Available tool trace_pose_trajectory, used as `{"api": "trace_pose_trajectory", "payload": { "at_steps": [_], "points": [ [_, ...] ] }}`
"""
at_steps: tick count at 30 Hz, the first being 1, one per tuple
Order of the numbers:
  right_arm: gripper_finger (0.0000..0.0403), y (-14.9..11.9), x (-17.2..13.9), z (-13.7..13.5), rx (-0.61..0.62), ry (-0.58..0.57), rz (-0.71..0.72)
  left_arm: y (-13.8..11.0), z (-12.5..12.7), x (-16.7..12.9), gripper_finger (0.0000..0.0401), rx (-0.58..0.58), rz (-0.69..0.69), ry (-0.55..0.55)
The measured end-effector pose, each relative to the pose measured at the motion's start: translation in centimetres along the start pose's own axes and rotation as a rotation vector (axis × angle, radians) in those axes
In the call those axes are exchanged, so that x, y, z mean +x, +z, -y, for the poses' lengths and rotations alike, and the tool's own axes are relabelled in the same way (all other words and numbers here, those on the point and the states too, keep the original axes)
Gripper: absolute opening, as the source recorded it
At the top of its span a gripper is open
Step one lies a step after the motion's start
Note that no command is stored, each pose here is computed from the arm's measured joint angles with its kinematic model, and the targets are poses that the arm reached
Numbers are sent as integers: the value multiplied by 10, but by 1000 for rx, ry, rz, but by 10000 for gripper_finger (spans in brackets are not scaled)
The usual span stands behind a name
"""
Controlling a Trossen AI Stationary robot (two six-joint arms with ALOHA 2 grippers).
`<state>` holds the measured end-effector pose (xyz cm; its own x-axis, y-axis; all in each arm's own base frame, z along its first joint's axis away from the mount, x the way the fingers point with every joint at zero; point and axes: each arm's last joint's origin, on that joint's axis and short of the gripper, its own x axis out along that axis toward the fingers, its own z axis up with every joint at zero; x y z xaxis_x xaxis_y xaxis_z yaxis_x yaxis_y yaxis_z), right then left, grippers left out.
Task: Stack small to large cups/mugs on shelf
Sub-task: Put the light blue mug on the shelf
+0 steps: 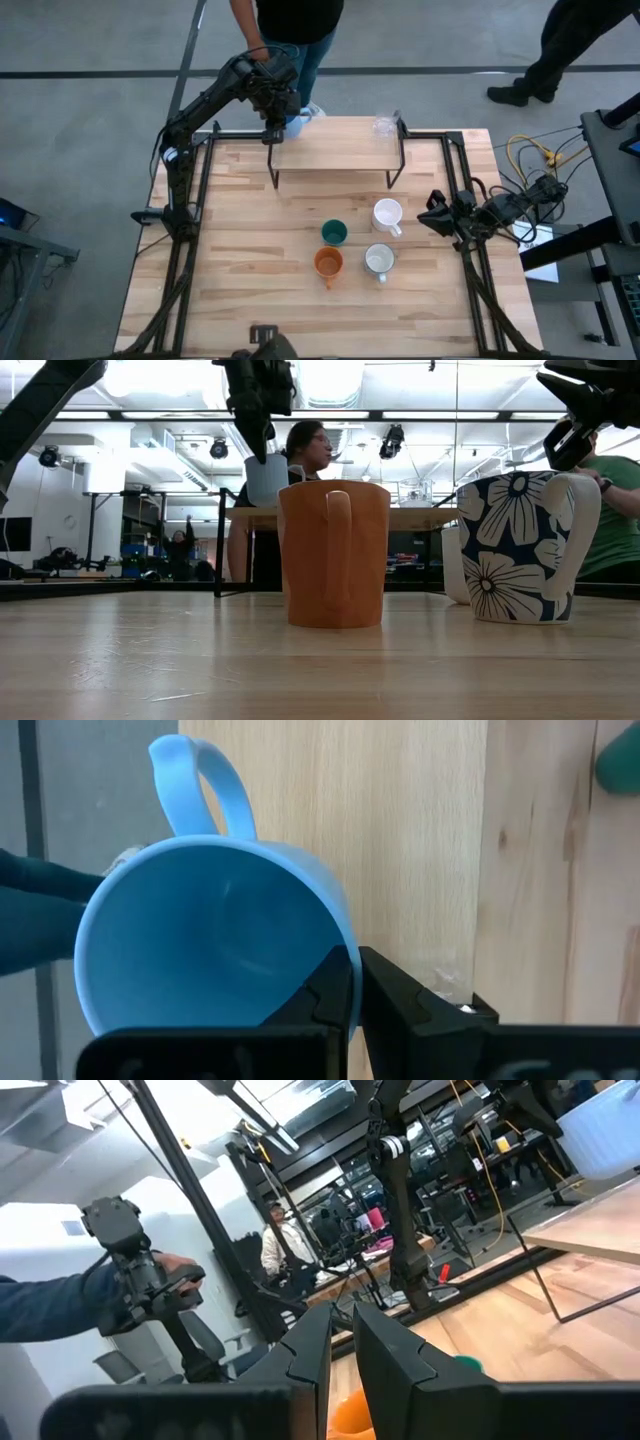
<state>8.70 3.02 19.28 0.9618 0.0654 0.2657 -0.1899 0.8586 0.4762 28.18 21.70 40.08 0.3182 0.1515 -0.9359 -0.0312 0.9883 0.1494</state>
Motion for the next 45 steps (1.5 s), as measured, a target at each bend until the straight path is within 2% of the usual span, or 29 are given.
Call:
{"api": "trace_pose_trajectory", "payload": {
  "at_steps": [6, 13, 27, 45],
  "points": [
    [43, 2, 0, -1, 7, 6, 15, 0, -5, 8, 0, 51, -18, -9],
    [43, 2, 0, -1, 47, 7, 17, -1, -8, 14, 0, 56, -34, -18],
    [43, 2, 0, -1, 49, 5, 18, -7, -11, 27, 0, 43, -74, -49],
    [43, 2, 0, -1, 60, 4, 17, -10, -14, 26, 0, 88, -114, -2]
  ]
}}
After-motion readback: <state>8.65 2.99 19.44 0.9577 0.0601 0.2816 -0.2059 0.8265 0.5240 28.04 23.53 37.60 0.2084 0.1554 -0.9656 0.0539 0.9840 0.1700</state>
